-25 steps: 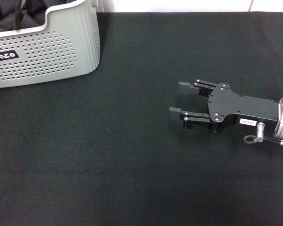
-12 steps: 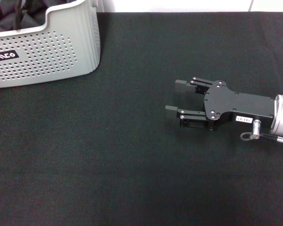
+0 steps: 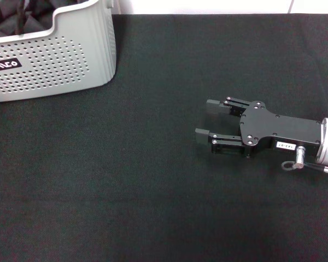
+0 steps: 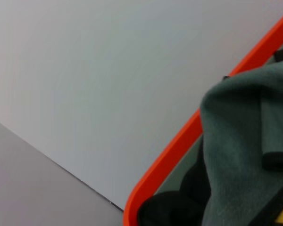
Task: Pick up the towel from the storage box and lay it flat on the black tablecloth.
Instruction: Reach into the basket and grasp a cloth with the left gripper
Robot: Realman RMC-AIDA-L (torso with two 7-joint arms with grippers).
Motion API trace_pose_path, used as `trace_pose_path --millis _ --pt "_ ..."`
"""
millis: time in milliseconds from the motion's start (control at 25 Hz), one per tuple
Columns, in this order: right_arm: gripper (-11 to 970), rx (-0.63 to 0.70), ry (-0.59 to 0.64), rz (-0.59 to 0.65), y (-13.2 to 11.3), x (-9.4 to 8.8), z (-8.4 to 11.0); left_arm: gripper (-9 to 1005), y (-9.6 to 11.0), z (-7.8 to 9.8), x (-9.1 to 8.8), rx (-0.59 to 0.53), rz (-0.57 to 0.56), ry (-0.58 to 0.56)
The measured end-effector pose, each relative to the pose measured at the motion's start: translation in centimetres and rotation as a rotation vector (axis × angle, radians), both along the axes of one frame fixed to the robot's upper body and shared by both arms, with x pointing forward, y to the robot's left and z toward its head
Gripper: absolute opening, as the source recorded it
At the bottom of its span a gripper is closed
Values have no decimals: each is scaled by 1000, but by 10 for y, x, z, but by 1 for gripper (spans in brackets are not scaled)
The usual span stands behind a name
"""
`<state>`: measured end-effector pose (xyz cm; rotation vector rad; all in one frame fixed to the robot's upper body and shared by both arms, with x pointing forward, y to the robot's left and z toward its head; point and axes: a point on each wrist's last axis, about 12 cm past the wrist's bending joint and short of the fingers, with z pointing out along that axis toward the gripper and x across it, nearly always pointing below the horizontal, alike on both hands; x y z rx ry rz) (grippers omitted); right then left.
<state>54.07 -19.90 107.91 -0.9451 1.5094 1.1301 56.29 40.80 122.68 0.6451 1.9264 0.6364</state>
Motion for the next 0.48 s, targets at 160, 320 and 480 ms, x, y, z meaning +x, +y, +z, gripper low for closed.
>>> trace_pose_path --millis 160,320,480 --pt "784 1 6 -3 -1 -1 -1 751 -5 -2 6 -12 -6 -9" --pt "784 1 9 -4 -1 -1 -2 751 -7 -6 12 -25 -2 -18" --pt "784 4 15 -3 -1 -2 -3 750 -8 -9 15 -42 4 -17"
